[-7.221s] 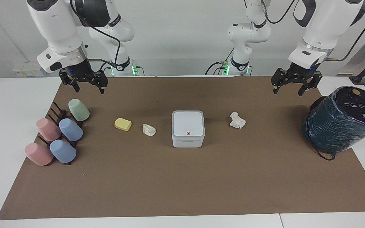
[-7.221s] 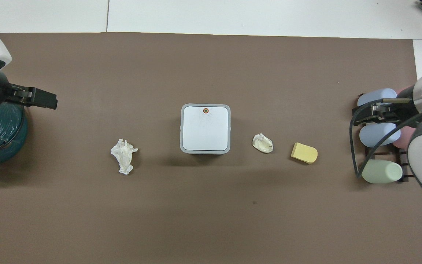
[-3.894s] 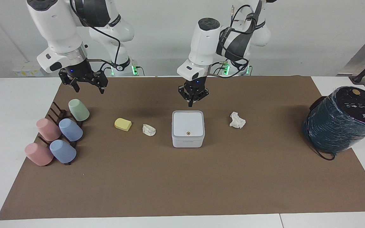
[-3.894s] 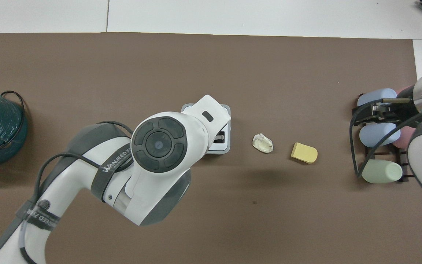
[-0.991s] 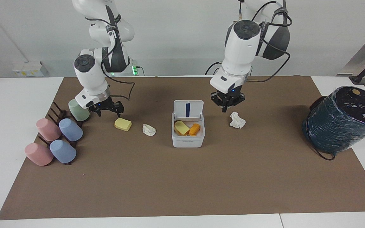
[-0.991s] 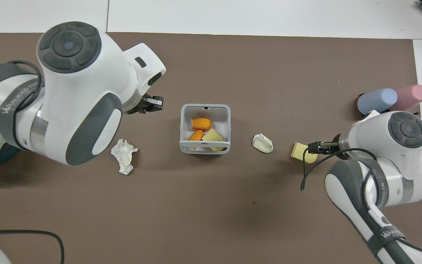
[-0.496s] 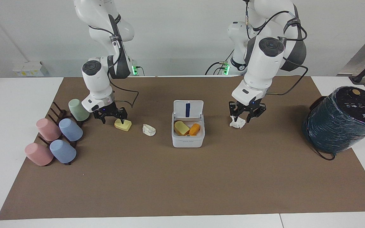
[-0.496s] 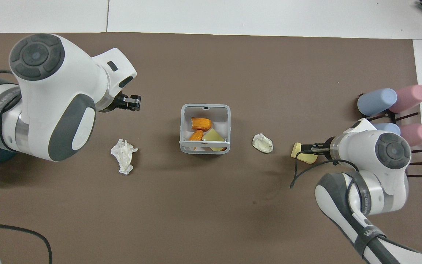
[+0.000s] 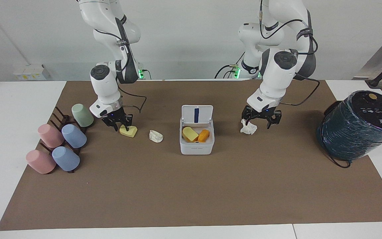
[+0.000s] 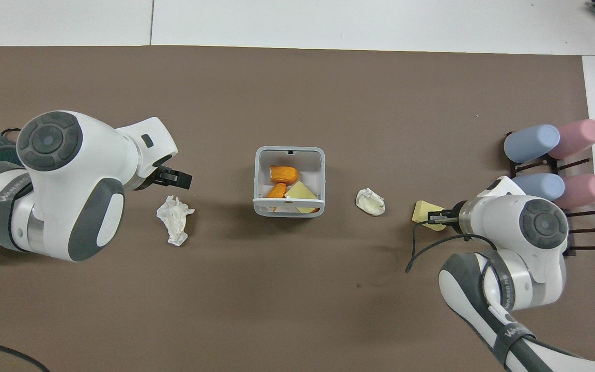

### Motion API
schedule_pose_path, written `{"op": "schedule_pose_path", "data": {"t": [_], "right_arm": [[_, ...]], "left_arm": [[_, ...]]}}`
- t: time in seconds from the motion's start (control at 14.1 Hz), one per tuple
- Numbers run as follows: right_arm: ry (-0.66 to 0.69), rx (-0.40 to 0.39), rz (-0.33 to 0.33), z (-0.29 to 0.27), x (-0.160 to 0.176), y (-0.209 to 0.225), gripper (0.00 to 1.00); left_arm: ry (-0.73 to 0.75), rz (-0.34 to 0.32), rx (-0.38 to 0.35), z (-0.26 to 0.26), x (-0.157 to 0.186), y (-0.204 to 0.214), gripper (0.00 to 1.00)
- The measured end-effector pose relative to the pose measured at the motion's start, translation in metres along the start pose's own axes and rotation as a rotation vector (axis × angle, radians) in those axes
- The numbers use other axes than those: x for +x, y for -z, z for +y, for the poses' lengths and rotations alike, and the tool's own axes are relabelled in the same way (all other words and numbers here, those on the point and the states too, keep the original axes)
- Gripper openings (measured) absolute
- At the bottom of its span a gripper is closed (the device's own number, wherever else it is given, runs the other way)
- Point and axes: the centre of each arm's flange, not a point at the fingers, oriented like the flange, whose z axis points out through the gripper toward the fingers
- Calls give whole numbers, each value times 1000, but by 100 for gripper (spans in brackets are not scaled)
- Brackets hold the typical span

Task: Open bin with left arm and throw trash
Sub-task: 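Grasp the yellow block with the right gripper while the left gripper reaches the paper, then carry the block to the bin while the left gripper grasps the paper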

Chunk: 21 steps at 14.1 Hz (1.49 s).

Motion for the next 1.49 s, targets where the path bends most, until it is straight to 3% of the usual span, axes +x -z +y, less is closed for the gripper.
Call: {"op": "schedule_pose_path", "data": {"t": [0.28, 0.64, 0.71, 1.13, 1.2, 1.27, 1.49], "right_arm": [[-14, 0, 11, 6, 6, 7, 4], [-121, 91, -20, 1, 41, 53, 4], [-130, 116, -13, -5, 52, 68, 4], [-282, 336, -8, -112, 77, 118, 4], [-290, 370, -9, -130, 79, 123, 4], [-301, 395, 3, -147, 81, 126, 4], [-358, 427, 18, -192, 82, 128, 4]], "left_arm": [[-10, 25, -2, 2, -23, -41, 96], [-17, 9, -3, 4, -36, -69, 89], [-19, 9, -3, 5, -38, -75, 83], [-22, -9, -4, 6, -49, -96, 62], [-22, -13, -4, 6, -50, -98, 53], [-22, -15, -4, 6, -50, -98, 53], [-26, -14, -4, 8, -51, -98, 16]]}}
